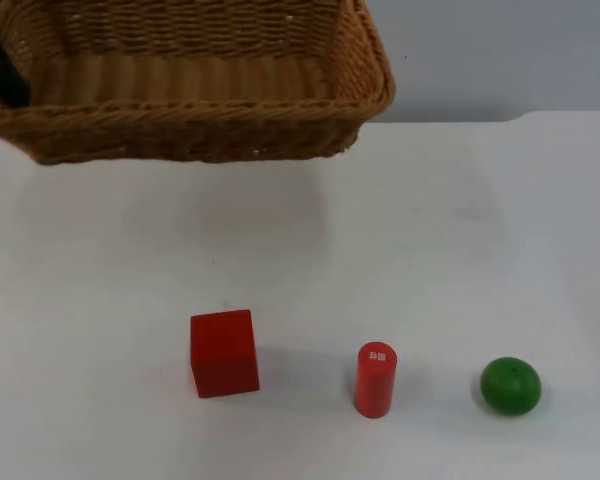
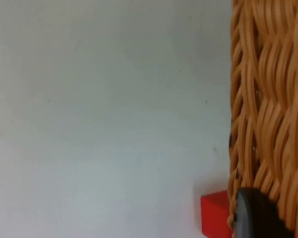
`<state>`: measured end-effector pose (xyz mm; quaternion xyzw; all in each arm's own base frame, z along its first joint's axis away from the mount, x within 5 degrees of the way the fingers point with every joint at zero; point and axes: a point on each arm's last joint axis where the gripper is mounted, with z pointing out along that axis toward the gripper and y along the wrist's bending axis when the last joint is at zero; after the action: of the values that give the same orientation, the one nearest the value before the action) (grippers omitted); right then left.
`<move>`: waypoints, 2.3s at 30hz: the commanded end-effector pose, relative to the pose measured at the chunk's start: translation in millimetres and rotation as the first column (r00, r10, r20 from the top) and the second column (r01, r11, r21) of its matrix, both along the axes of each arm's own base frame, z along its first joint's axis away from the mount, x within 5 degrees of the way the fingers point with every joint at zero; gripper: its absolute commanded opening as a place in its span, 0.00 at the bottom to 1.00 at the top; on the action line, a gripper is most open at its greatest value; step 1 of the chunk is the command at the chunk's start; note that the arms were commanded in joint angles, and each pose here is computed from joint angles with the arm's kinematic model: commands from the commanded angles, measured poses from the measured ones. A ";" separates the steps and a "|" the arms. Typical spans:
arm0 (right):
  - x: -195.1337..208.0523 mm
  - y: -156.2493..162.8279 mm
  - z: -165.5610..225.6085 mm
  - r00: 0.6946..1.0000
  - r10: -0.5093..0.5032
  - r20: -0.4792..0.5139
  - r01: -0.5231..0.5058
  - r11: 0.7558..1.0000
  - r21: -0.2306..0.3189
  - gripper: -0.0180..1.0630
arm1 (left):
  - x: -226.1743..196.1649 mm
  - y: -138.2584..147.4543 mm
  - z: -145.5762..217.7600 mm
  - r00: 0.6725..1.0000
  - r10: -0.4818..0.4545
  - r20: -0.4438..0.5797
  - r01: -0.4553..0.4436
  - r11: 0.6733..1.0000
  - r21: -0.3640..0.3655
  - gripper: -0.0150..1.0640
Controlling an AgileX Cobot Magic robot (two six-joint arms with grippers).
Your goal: Pick up the basket with the left hand and place the object to the left of the red cylinder into the basket with the right hand.
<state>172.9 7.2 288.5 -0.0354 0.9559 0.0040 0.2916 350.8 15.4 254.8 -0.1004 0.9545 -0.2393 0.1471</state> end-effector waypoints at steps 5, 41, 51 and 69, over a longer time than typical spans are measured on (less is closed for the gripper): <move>-2.5 12.5 0.6 0.991 0.134 0.000 -0.134 0.987 0.084 0.99 | -33.6 26.1 -5.3 0.991 0.132 0.026 -0.128 0.987 -0.101 0.01; 37.2 246.3 -69.4 0.536 0.843 -0.044 -0.840 0.529 -0.121 0.99 | -61.9 80.4 -38.7 0.912 0.409 0.021 -0.405 0.909 -0.100 0.01; 83.7 302.9 -103.9 0.420 0.905 -0.063 -0.894 0.400 -0.200 0.99 | -62.0 80.2 -38.7 0.913 0.408 0.019 -0.404 0.909 -0.101 0.01; 127.7 357.9 -189.4 0.254 0.949 -0.185 -0.948 0.207 -0.240 0.96 | -65.8 80.8 -42.0 0.923 0.383 -0.014 -0.384 0.921 -0.063 0.01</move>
<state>301.2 361.5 100.0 -0.6520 0.7252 0.0333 0.2189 285.8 96.9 209.2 -0.2830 0.9131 -0.2285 0.1842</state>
